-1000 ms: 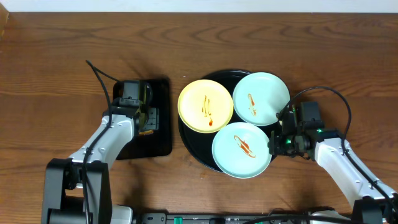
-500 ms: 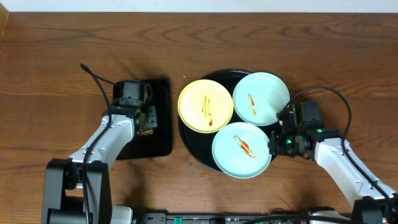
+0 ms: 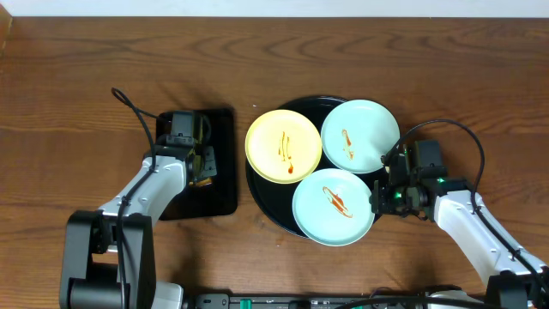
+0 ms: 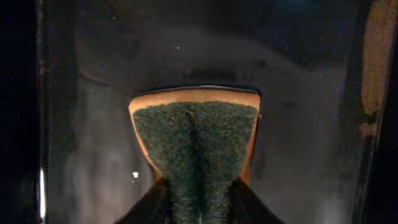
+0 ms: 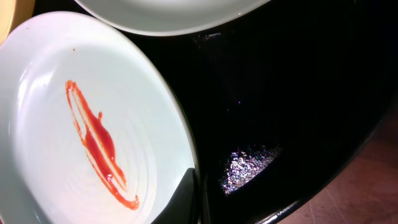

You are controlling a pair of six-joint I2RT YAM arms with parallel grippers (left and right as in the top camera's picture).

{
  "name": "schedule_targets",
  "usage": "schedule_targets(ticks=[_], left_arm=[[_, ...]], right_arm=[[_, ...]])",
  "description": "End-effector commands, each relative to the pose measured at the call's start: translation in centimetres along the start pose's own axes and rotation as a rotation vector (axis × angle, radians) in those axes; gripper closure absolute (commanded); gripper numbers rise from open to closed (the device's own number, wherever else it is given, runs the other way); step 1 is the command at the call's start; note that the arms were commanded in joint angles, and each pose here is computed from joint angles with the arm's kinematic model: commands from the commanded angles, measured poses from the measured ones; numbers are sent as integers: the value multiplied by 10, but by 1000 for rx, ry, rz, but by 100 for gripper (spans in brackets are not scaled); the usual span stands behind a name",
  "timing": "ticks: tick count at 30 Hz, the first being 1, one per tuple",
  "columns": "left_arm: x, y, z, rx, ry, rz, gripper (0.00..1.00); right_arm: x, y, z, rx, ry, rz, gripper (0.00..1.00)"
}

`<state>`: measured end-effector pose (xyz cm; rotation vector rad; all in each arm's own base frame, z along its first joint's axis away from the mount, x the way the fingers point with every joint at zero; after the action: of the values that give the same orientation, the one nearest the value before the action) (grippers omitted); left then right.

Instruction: Clean dirty plates on tray and stack at the side

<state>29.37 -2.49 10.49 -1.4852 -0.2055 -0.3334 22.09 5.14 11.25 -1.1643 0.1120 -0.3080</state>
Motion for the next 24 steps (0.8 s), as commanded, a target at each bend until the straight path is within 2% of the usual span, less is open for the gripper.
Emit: schedule_targets(ticks=[1, 2, 3, 9, 13, 16, 24], left_arm=[[-5, 7, -1, -2, 6, 36, 81], [-7, 9, -1, -2, 7, 43, 88], [-8, 11, -1, -2, 8, 52, 90], [-18, 30, -3, -2, 14, 129, 92], [-16, 29, -3, -1, 13, 119, 92], [-10, 22, -2, -2, 11, 87, 93], [12, -33, 3, -3, -8, -127, 93]], right_arm=[[2, 0, 5, 5, 2, -1, 99], [2, 0, 5, 5, 1, -1, 99], [2, 0, 5, 5, 1, -1, 99], [2, 0, 5, 5, 1, -1, 99], [2, 0, 5, 5, 2, -1, 99], [2, 0, 5, 5, 2, -1, 99], [2, 0, 5, 5, 1, -1, 99]])
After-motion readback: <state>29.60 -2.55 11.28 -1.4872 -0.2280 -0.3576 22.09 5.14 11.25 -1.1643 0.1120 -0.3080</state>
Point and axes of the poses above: each gripper's point midway between its finger pads, its own y axis out along the fingers, its own z axis along the line the jaws close on, x = y × z, the point moved 10 cm from there along -y, back along the fingers, and after that the axes turned 14 degrees about y, right-handed, at the moved point
